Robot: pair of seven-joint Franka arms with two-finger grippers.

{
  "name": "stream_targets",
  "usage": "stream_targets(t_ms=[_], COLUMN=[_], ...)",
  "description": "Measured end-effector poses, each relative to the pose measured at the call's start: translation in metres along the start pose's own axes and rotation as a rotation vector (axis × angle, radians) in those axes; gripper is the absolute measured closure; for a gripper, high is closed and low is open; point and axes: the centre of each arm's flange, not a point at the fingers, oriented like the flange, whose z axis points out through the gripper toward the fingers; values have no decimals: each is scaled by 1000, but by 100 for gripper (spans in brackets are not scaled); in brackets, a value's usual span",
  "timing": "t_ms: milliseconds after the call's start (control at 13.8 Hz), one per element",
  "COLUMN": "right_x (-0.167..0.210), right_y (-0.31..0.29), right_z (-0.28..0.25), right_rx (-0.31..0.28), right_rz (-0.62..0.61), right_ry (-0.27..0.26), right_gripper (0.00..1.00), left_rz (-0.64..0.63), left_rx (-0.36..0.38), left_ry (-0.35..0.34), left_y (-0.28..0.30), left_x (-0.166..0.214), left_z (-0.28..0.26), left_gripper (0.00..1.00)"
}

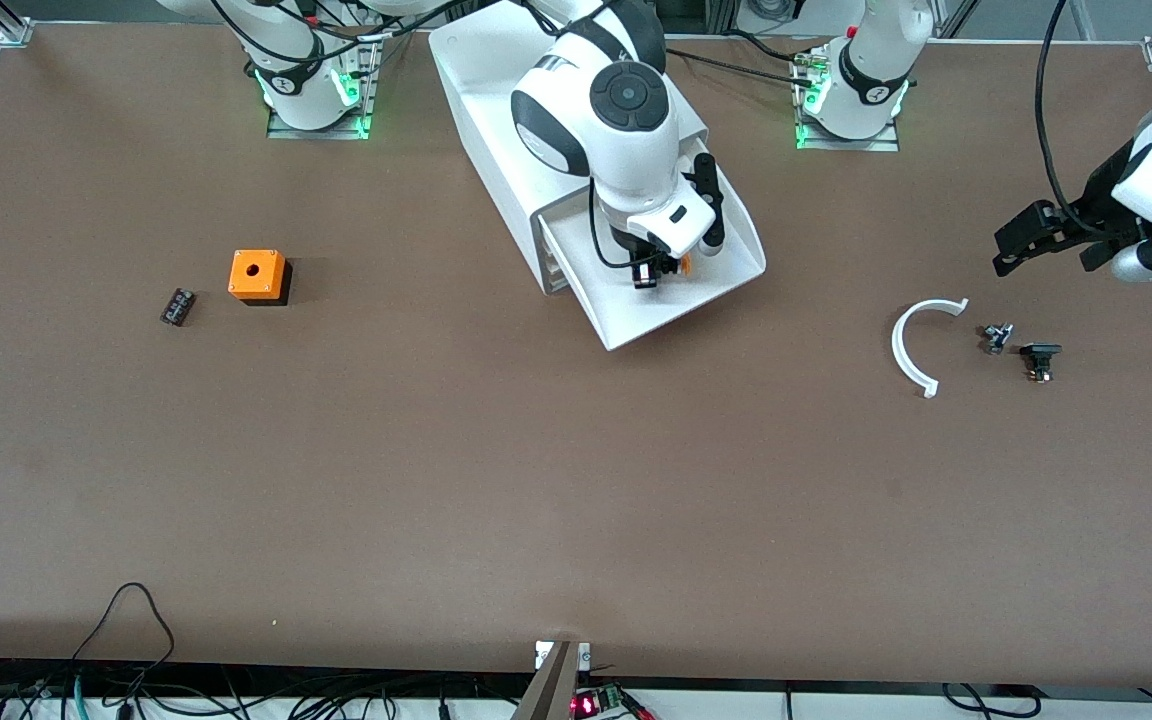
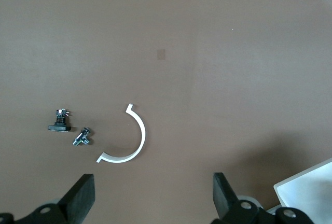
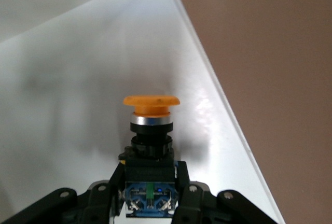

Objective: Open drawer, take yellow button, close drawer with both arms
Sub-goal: 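Lower the right gripper and grasp the yellow push-button inside the drawer, then lift the yellow button out of the drawer with the right gripper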

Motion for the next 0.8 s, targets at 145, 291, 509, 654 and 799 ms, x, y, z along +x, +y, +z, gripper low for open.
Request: stream_targets(t_ms=[145, 291, 509, 654, 799], right_x=[0, -12, -61, -113, -183], right_y=[2, 14, 58, 97, 136], right_z=[-30, -59, -85, -91, -89], right_rx=[-64, -117, -185, -210, -219], right_rz=[155, 353, 640, 835, 1053], right_ry=[8, 19, -10, -38, -78], right_gripper=[59, 59, 59, 59, 59], left_rz=[1, 6, 21, 38, 47], left_rx=[0, 0, -4, -10, -15], left_ry=[0, 0, 15, 24, 9], left_y=[0, 3, 12, 23, 42], left_x=[0, 0, 4, 13, 17], left_z=[0, 0, 4, 18, 34], left_gripper=[0, 0, 0, 0, 0])
